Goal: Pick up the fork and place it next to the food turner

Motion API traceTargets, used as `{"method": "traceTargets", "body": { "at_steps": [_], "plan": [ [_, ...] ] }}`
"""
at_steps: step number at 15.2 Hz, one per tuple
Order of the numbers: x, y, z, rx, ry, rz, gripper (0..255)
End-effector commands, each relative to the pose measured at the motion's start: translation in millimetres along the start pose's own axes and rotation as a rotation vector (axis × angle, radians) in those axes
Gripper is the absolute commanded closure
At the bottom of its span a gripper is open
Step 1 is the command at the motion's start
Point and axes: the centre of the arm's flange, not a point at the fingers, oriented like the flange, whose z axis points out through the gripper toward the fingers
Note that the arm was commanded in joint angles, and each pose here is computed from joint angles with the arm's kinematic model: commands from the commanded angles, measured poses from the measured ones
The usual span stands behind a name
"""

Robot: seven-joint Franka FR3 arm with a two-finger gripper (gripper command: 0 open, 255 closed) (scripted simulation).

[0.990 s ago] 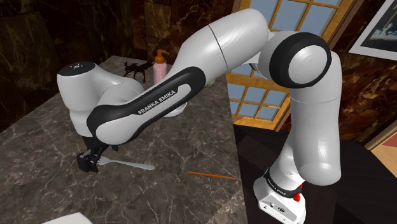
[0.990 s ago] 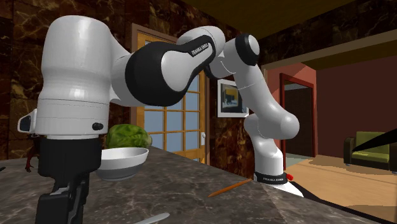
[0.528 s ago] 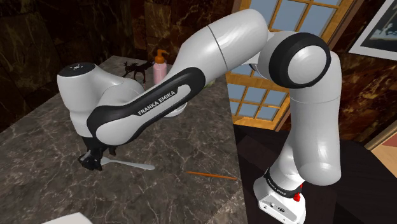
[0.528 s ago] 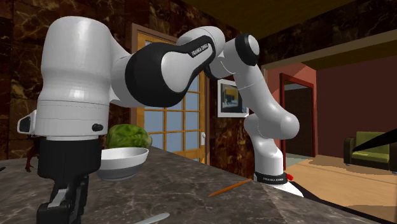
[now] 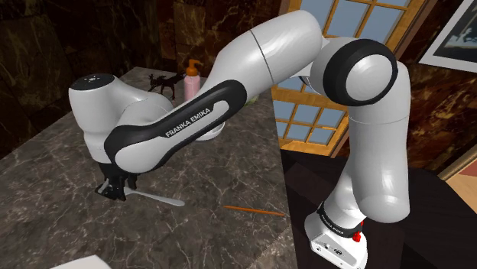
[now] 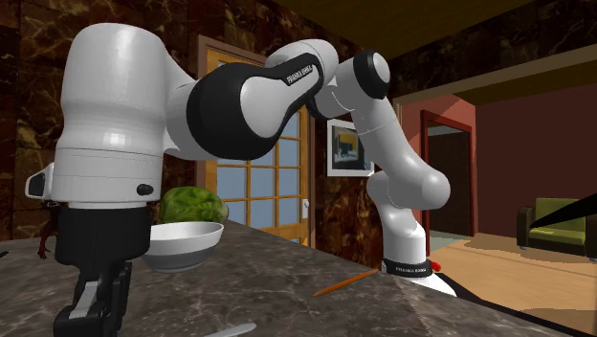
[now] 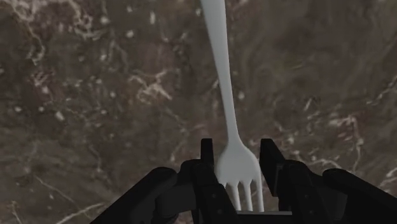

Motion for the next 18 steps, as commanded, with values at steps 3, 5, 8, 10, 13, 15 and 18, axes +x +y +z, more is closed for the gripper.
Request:
{"method": "traceTargets", "body": {
  "at_steps": [3, 5, 8, 10, 13, 15, 18],
  "plan": [
    [-1, -2, -8, 0.002, -0.005, -0.003, 255],
    [-1, -3, -19, 0.002, -0.005, -0.003, 255],
    [0, -3, -35, 0.002, -0.005, -0.003, 255],
    [0, -3, -45, 0.002, -0.005, -0.003, 255],
    [1, -3, -61, 0.002, -0.005, -0.003, 255],
    [2, -3, -72, 0.002, -0.005, -0.003, 255],
    [2, -4, -84, 0.002, -0.005, -0.003, 255]
  ]
}}
